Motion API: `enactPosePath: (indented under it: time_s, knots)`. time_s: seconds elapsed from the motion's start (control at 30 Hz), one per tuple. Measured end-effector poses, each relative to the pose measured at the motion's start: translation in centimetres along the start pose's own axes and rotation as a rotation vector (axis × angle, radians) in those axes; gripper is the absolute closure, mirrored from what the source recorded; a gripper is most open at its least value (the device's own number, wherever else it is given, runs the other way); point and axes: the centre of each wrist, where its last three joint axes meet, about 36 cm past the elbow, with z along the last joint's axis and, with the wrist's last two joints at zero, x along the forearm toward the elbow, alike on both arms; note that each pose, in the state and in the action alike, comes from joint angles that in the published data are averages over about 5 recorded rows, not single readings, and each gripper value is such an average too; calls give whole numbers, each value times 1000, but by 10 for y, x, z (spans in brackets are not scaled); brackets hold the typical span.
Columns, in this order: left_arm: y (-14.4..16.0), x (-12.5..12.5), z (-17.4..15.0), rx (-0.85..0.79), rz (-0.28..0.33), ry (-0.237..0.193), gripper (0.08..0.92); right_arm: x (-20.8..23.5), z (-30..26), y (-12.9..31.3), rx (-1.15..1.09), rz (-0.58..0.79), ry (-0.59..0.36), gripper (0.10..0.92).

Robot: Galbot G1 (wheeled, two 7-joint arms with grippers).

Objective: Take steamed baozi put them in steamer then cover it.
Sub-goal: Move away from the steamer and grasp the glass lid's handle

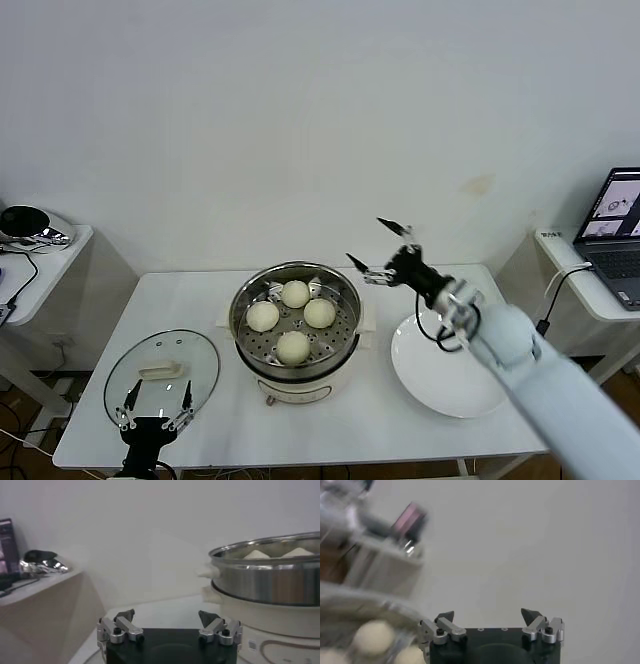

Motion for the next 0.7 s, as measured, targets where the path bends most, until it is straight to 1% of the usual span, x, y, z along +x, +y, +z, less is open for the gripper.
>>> enactPosePath:
  time_s: [0.1,0.17,0.27,0.4,0.53,0.7]
  knots:
    - [9,-8,7,-105,-20,-21,177,40,21,11,-55,139,25,200]
    - [20,-13,13,-213,-32,-34,177,71,33,18,-81,232,60,200]
    - [41,-19,25,-422,-37,-43,177,118,45,28,-105,365,128,200]
    - [69,-24,41,-718,-26,-54,177,172,52,35,-113,525,218,200]
    - [89,-34,57,-966,0,-74,177,206,53,36,-104,657,270,200]
    - [103,-53,72,-1182,40,-94,177,227,55,46,-109,741,314,200]
